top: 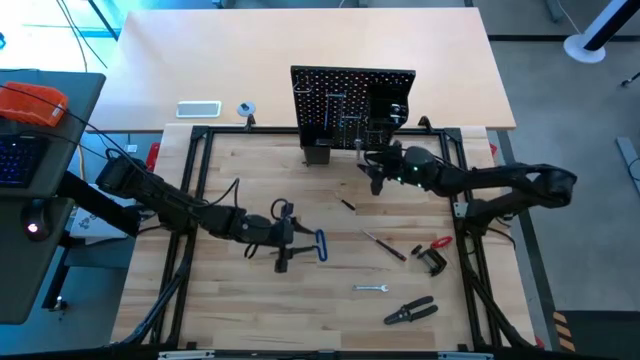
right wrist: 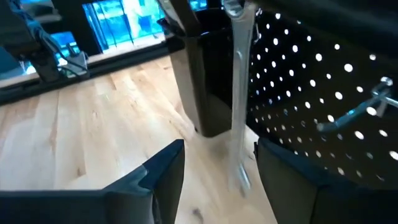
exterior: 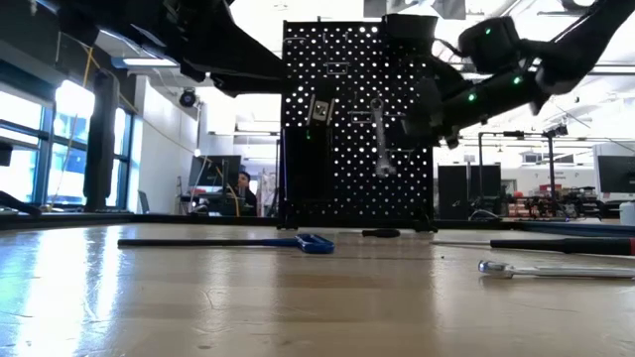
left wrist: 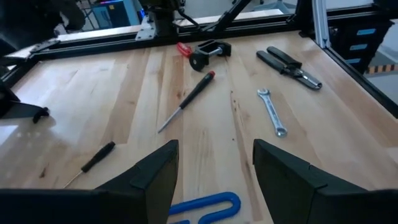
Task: Hang tools onto peg board
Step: Hang the wrench on the pegboard
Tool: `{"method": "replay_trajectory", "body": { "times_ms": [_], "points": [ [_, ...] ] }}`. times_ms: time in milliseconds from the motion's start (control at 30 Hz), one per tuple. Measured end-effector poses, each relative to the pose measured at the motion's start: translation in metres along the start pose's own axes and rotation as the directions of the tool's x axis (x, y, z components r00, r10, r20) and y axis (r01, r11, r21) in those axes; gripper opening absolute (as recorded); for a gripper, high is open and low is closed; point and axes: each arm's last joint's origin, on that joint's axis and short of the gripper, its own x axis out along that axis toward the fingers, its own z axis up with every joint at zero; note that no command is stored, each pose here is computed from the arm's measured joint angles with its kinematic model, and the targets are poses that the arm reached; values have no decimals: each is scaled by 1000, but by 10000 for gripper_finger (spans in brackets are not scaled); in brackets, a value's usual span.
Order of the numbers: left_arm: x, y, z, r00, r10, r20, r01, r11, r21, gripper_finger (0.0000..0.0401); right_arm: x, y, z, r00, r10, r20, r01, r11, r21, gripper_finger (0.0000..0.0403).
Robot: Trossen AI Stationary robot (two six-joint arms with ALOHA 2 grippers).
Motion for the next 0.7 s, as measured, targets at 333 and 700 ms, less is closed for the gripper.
{"method": "replay_trajectory", "body": {
  "times_ms": [333, 700],
  "points": [
    [-1, -4, -5, 998, -46, -46, 46, 999, -11, 197, -44, 35, 7, 997, 31, -64, -30, 999, 20, 194],
    [28, -17, -28, 982, -181, -55, 176, 980, -92, 197, -80, 96, -13, 928, 315, -200, -308, 949, 66, 194]
  ]
}}
